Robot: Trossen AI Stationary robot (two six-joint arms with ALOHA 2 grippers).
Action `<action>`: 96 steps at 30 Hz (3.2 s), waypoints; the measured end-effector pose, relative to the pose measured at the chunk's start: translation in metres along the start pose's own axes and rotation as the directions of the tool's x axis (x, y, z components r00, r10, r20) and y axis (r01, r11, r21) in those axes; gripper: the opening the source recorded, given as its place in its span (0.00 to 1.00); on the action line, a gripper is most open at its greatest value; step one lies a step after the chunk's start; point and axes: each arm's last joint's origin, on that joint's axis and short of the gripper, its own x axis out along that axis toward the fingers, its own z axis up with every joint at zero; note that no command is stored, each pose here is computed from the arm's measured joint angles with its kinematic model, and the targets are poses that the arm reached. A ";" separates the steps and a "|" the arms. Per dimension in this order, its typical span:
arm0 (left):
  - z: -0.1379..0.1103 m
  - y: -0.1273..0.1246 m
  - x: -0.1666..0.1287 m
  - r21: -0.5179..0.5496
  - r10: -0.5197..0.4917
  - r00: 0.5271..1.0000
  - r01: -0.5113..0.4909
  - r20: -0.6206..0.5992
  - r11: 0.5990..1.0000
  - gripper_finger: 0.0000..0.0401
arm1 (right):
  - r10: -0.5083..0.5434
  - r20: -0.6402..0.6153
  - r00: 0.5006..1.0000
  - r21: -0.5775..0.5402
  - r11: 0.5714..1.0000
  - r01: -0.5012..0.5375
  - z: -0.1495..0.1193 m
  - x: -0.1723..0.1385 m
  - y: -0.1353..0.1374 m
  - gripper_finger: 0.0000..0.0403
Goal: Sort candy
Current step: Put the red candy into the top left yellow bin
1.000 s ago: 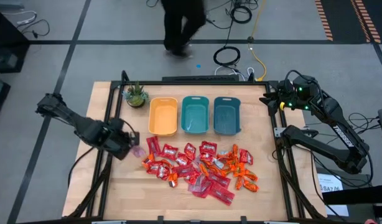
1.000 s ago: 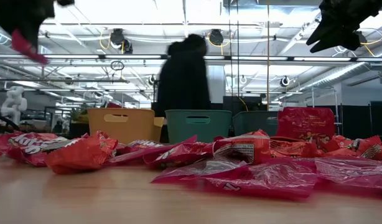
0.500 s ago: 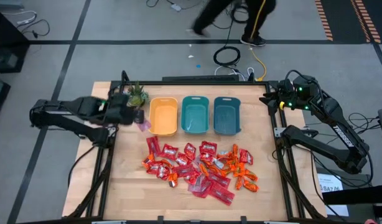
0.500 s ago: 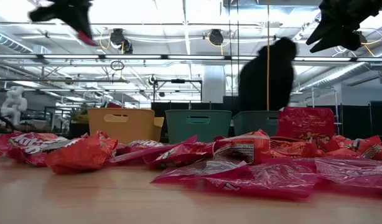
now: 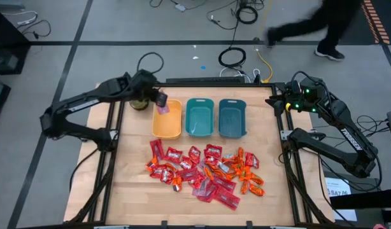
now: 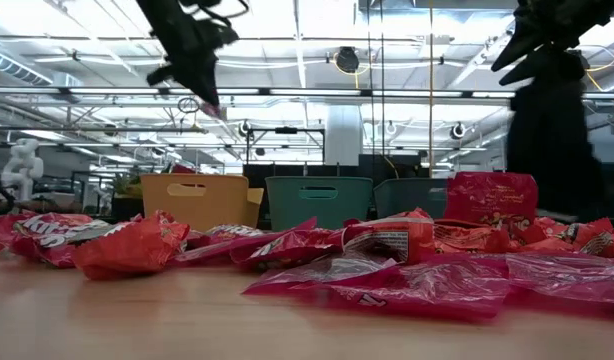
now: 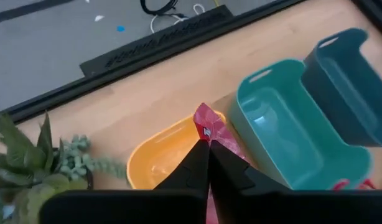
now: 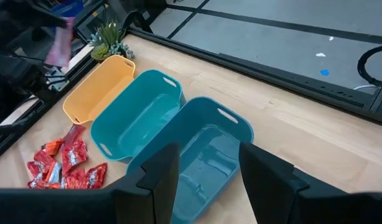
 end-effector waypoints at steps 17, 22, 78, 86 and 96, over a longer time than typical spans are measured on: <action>0.003 0.001 0.025 0.019 -0.021 0.995 0.023 -0.096 1.000 0.33 | -0.001 -0.002 1.000 -0.010 1.000 0.001 0.000 0.000 0.000 0.40; -0.004 0.005 0.000 -0.059 -0.077 0.991 0.071 -0.112 0.996 0.33 | -0.001 -0.002 1.000 -0.011 1.000 0.001 0.000 0.000 0.000 0.40; -0.092 -0.005 -0.082 -0.170 0.100 0.970 -0.139 -0.222 0.976 0.63 | -0.001 -0.003 1.000 -0.068 0.998 0.001 0.000 0.000 0.000 0.40; -0.128 -0.019 -0.061 -0.141 0.058 0.967 -0.095 -0.249 0.985 0.63 | -0.001 -0.003 1.000 -0.066 0.998 0.001 0.000 0.000 0.000 0.40; -0.184 -0.033 -0.012 -0.439 -0.076 0.968 -0.037 -0.238 0.898 0.63 | -0.001 -0.003 1.000 -0.083 0.997 0.001 0.000 0.000 0.000 0.40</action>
